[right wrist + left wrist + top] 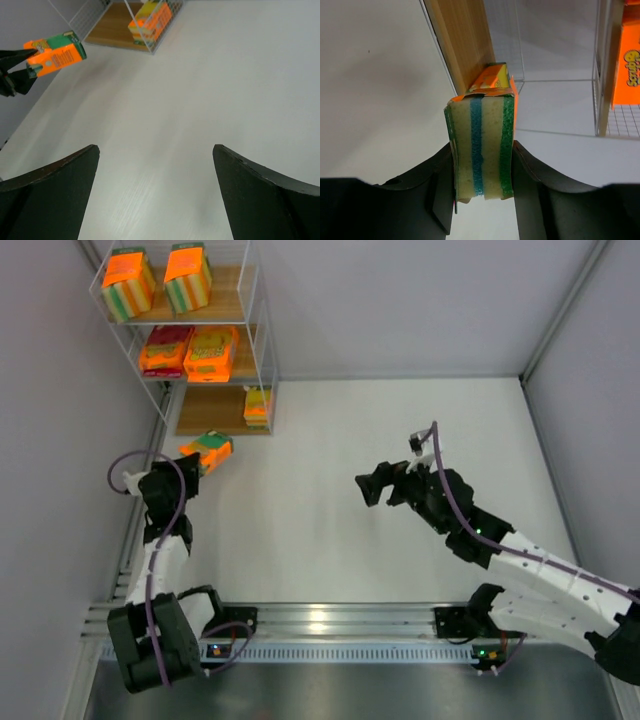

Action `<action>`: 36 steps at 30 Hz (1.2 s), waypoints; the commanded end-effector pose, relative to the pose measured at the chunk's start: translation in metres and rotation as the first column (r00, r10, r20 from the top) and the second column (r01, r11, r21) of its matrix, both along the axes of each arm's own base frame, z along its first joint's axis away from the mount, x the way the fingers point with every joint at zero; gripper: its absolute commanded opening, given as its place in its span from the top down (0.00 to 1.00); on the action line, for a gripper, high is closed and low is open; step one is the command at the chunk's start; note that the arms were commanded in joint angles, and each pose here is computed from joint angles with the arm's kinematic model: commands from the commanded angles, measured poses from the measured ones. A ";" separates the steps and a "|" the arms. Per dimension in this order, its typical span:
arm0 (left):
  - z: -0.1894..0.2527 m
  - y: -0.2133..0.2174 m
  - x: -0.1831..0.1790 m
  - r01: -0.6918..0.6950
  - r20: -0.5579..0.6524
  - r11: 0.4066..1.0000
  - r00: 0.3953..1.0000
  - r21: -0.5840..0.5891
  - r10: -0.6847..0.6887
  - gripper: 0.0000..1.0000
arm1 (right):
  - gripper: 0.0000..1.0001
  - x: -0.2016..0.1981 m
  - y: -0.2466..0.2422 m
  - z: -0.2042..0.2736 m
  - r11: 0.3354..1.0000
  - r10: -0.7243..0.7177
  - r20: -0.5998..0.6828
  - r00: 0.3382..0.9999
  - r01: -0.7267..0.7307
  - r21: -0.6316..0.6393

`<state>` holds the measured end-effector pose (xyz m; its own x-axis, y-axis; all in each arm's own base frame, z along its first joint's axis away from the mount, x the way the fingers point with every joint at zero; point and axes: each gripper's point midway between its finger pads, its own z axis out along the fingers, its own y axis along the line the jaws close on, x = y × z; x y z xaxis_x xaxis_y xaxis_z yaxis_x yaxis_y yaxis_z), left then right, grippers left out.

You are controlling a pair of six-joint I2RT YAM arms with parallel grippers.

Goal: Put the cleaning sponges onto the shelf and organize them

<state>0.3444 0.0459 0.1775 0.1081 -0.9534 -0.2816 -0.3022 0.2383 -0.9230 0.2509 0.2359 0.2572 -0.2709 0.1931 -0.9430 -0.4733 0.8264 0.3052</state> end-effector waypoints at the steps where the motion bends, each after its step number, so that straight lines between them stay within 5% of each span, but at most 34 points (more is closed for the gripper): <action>1: 0.040 0.024 0.025 -0.095 0.209 0.995 0.974 0.041 0.084 0.54 | 0.01 -0.010 0.025 -0.006 0.981 0.154 -0.160 0.975 -0.131 0.146; 14: 0.030 0.069 0.109 -0.240 0.361 0.970 0.902 -0.034 0.236 0.52 | 0.00 0.037 0.011 -0.031 0.984 0.146 -0.250 0.957 -0.114 0.139; 23: -0.005 0.031 0.179 -0.246 0.355 0.967 0.900 -0.067 0.253 0.53 | 0.01 0.054 0.003 -0.042 0.991 0.096 -0.273 0.957 -0.065 0.121; 36: -0.055 0.014 0.206 -0.351 0.331 0.927 0.866 -0.129 0.374 0.51 | 0.01 0.060 -0.010 -0.053 0.990 0.076 -0.311 0.947 -0.035 0.135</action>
